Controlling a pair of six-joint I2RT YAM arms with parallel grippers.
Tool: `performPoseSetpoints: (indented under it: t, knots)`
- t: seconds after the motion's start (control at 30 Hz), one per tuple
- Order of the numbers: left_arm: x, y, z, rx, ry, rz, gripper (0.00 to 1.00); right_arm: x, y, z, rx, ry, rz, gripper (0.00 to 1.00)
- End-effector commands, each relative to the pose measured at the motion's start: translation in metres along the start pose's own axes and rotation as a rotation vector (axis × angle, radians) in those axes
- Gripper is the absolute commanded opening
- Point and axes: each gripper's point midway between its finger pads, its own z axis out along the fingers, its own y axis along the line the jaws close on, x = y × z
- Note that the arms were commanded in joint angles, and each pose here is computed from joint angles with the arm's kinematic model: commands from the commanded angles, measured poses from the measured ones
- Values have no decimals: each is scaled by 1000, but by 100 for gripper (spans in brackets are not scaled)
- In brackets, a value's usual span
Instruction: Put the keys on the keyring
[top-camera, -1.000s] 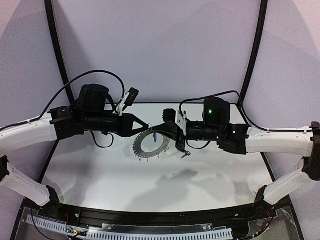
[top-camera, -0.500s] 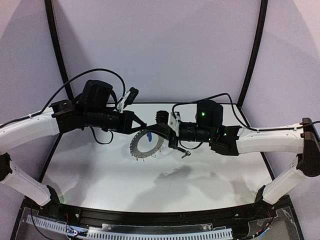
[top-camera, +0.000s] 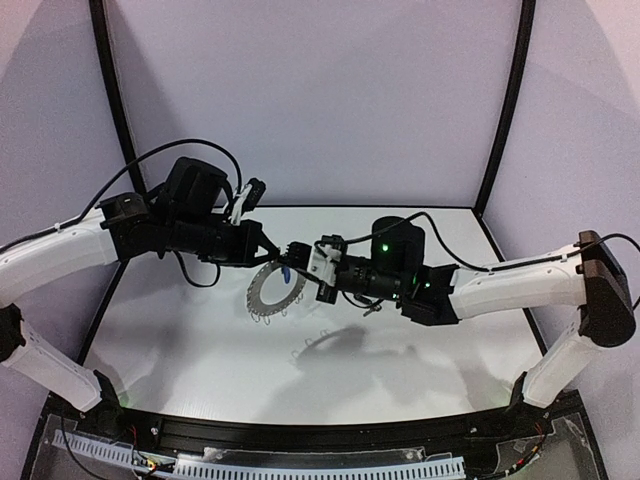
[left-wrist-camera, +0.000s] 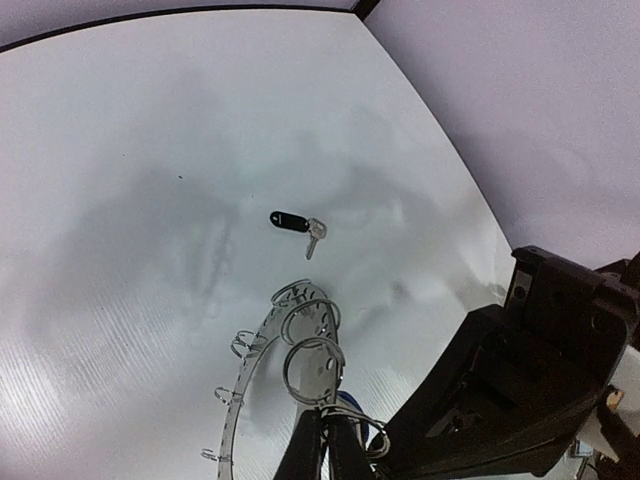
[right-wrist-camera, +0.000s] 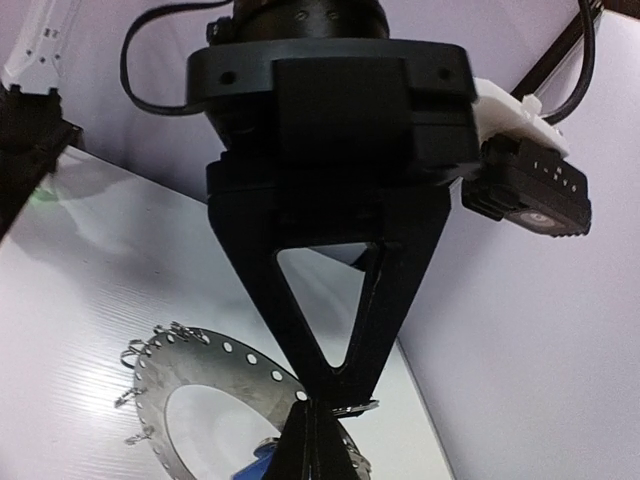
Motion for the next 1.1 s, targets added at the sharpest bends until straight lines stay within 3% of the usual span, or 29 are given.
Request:
performPoseSetpoints:
  t: [0.0, 0.27, 0.47, 0.63, 0.9, 1.07]
  knots:
    - [-35, -22, -19, 46, -107, -45, 1, 23, 23, 13, 29, 64, -116, 0]
    - [-38, -15, -30, 7, -136, -110, 1, 47, 61, 25, -57, 127, -223, 0]
    - [-41, -16, -33, 76, -140, -166, 1, 71, 47, 37, 60, 229, -277, 0]
    - [-39, -3, -31, 67, -141, -217, 1, 48, 41, 31, 66, 148, -186, 0]
    - [-43, -22, -39, 262, -98, -295, 1, 81, 43, 28, 141, 217, -356, 0]
    - [-40, -29, -40, 319, -76, -324, 1, 68, 47, 23, 130, 139, -279, 0]
